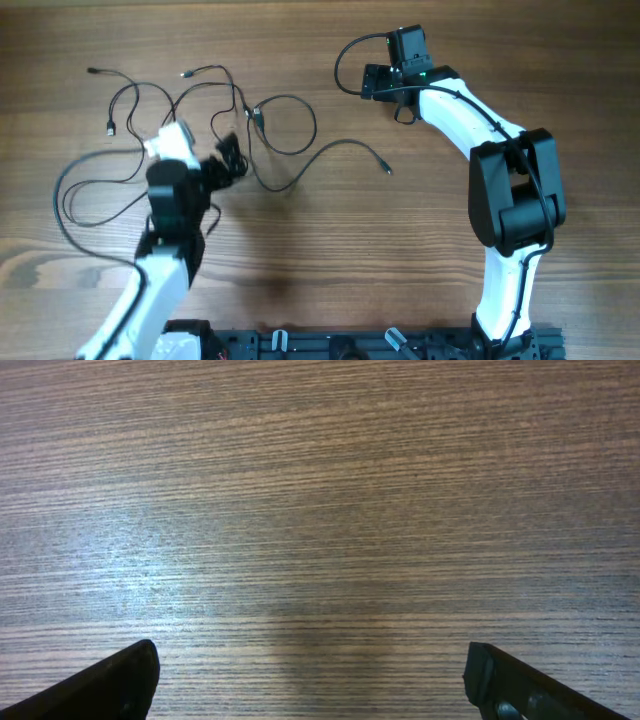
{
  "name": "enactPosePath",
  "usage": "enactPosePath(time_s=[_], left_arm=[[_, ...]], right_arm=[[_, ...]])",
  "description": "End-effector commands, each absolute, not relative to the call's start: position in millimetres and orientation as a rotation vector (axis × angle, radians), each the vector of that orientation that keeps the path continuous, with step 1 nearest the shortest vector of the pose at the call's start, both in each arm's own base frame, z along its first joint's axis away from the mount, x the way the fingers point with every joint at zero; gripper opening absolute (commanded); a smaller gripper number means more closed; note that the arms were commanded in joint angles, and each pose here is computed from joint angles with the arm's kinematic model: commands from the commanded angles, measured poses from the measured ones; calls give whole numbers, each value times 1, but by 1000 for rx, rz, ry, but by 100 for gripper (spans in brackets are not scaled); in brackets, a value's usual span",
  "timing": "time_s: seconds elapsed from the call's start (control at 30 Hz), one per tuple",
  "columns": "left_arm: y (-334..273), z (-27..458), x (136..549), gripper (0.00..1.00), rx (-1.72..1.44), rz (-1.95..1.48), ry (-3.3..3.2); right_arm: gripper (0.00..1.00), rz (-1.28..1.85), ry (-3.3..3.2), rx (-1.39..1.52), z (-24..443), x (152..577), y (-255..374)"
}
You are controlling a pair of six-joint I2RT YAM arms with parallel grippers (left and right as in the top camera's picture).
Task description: Untangle cables
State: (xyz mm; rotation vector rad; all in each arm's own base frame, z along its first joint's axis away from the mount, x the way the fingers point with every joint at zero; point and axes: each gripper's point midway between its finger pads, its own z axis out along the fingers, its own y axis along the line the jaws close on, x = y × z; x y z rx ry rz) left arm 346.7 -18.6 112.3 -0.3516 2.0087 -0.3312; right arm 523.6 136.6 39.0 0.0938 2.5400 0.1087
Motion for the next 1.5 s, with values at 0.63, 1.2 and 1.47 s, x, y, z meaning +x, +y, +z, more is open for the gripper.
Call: enactPosePath(time_s=[0.63,1.2,1.47], left_arm=[[-21,109,249,100,-80,-225,1858],[-16,157,245,100,-35,-165,1646],[-16,157,246,100,-34,-165,1645]], right_arm=[[100,79,2556,79,28,522,134],[100,79,2556,79,28,522,134],[100,79,2556,80,28,522,133]])
